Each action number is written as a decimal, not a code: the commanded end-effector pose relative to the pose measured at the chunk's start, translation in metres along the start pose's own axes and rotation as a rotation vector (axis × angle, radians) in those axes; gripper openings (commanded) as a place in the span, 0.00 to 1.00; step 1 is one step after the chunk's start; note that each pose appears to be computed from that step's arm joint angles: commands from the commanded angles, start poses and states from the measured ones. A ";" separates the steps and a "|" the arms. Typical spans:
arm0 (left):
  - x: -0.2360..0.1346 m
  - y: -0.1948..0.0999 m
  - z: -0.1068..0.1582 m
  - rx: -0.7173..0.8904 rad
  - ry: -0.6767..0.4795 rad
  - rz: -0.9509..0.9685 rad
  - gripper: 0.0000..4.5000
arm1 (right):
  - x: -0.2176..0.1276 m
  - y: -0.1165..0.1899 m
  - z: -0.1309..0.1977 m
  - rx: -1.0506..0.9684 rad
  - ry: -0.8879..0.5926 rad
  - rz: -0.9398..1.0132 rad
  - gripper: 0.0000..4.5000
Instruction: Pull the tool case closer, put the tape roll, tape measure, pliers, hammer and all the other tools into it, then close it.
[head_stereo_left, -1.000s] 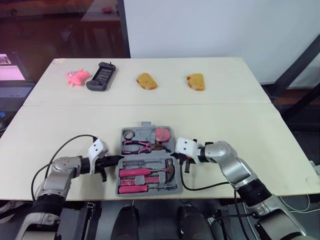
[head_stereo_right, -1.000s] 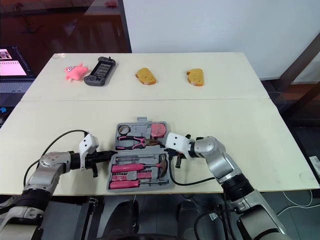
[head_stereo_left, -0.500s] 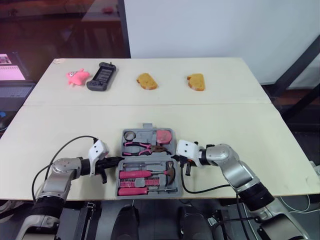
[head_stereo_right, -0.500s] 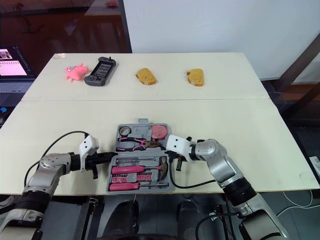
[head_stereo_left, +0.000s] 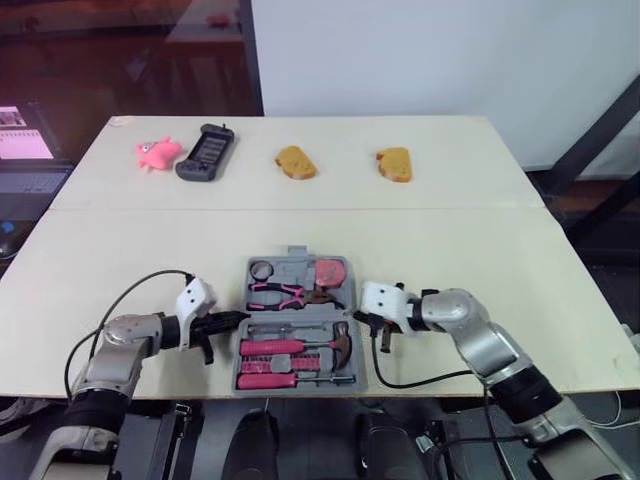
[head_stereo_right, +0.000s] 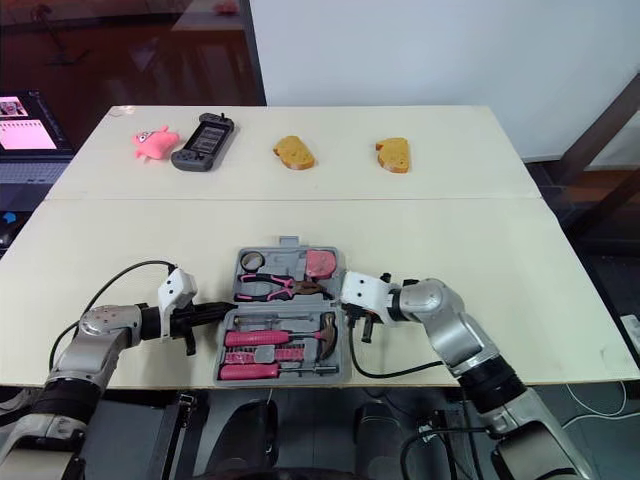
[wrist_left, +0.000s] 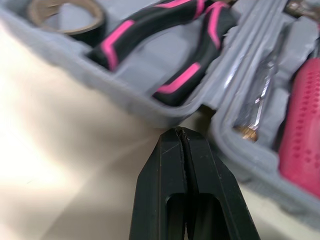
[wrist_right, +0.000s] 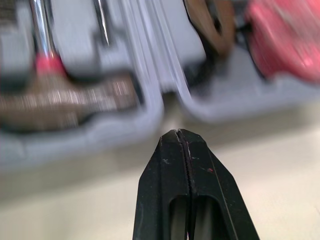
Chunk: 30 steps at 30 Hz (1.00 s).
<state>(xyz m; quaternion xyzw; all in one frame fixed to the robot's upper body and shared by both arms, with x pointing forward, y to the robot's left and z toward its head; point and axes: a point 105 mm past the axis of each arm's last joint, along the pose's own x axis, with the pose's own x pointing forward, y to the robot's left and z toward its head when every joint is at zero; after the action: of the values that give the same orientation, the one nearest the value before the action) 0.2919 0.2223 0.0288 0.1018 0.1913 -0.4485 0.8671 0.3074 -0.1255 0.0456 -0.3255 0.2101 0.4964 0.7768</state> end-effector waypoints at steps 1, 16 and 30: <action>-0.027 0.006 0.013 0.004 -0.065 0.044 0.01 | -0.026 -0.015 0.022 0.071 -0.097 -0.032 0.00; 0.007 -0.116 0.041 -0.043 -0.057 -0.426 0.00 | -0.041 -0.025 0.063 0.590 -0.255 0.083 0.99; 0.026 -0.103 0.005 -0.078 0.055 -0.276 0.00 | -0.001 -0.054 0.048 0.852 -0.221 0.003 0.99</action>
<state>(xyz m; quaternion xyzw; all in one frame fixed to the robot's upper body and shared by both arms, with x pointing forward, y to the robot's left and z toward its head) 0.2214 0.1314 0.0298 0.0439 0.2286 -0.5701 0.7879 0.3477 -0.1090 0.0870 0.0787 0.3344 0.3978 0.8507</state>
